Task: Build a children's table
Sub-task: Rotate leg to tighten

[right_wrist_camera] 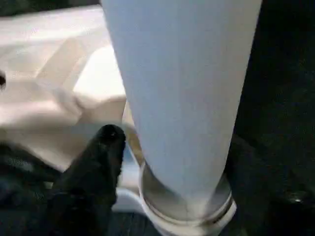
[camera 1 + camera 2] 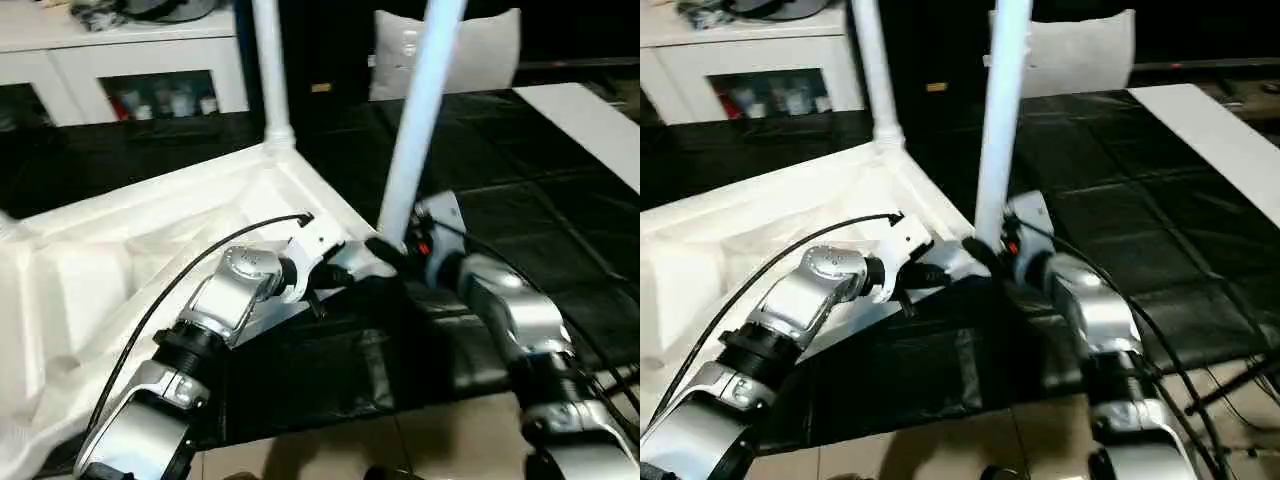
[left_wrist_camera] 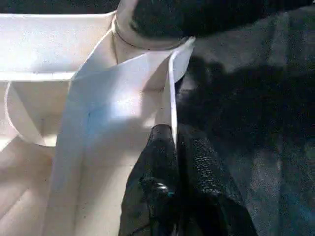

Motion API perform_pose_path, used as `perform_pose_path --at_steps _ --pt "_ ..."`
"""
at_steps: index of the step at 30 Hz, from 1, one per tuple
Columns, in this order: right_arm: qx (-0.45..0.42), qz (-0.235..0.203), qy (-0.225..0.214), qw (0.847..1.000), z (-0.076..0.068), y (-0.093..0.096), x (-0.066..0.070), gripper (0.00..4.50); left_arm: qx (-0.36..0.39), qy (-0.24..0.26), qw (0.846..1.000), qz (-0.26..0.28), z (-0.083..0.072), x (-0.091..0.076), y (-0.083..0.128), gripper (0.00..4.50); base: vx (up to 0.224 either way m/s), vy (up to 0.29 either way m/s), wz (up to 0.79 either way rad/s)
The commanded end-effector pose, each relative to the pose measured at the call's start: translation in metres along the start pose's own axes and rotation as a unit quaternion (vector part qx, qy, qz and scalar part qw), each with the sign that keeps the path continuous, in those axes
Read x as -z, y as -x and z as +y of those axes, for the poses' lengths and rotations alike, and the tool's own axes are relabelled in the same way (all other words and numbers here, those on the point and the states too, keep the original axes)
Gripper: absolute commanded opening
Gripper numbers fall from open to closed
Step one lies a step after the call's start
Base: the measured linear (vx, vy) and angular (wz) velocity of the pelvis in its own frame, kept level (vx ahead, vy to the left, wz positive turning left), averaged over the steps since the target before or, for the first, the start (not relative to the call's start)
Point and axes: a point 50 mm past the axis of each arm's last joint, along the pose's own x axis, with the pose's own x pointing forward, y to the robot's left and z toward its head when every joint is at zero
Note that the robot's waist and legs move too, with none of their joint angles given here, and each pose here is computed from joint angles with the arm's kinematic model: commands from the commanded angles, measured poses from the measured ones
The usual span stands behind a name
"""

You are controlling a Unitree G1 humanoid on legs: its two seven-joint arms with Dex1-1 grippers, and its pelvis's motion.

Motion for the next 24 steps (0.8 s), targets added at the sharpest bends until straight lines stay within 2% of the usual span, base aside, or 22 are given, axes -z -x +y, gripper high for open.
perform_pose_path --at_steps 1,3,4,7,12,13,18,19,21,22,24 --pt "-0.036 -0.005 0.023 0.999 0.002 0.004 -0.005 3.57 0.045 -0.026 0.999 -0.006 -0.007 -0.002 0.000 0.00 0.000 0.000 0.00" --pt "-0.049 -0.008 0.035 0.998 -0.002 0.010 -0.006 3.81 0.055 -0.030 0.998 -0.003 -0.007 0.001 0.003 0.00 0.000 0.000 0.00" --pt "-0.075 -0.011 0.048 0.996 -0.007 0.019 -0.008 3.93 0.074 -0.043 0.996 0.004 -0.007 0.007 0.009 0.00 0.000 0.000 0.00" --pt "-0.140 0.006 0.078 0.987 -0.009 0.035 -0.008 4.14 0.124 -0.072 0.990 0.012 -0.008 0.013 0.021 0.00 0.000 0.000 0.00" --pt "-0.210 0.033 0.114 0.970 -0.010 0.049 -0.006 4.14 0.183 -0.097 0.978 0.027 -0.009 0.018 0.034 0.00 0.000 0.000 0.00" --pt "-0.233 0.038 0.115 0.965 -0.009 0.051 -0.006 3.91 0.201 -0.102 0.974 0.030 -0.010 0.019 0.038 0.00 0.000 0.000 0.00" --pt "-0.271 0.043 0.121 0.954 -0.005 0.053 -0.005 3.65 0.226 -0.110 0.967 0.031 -0.012 0.018 0.041 0.00 0.000 0.000 0.00" --pt "-0.288 0.046 0.117 0.949 -0.003 0.053 -0.004 3.39 0.239 -0.111 0.964 0.032 -0.013 0.018 0.042 0.00 0.000 0.000 0.00" --pt "-0.311 0.050 0.109 0.943 0.001 0.053 -0.003 3.39 0.248 -0.112 0.962 0.031 -0.013 0.018 0.043 0.00 0.000 0.000 0.00" --pt "-0.324 0.053 0.103 0.939 0.003 0.053 -0.002 3.15 0.250 -0.112 0.961 0.030 -0.013 0.018 0.043 0.00 0.000 0.000 0.00" --pt "-0.333 0.057 0.099 0.936 0.004 0.053 0.000 3.03 0.252 -0.112 0.961 0.030 -0.013 0.018 0.043 0.00 0.000 0.000 0.00"
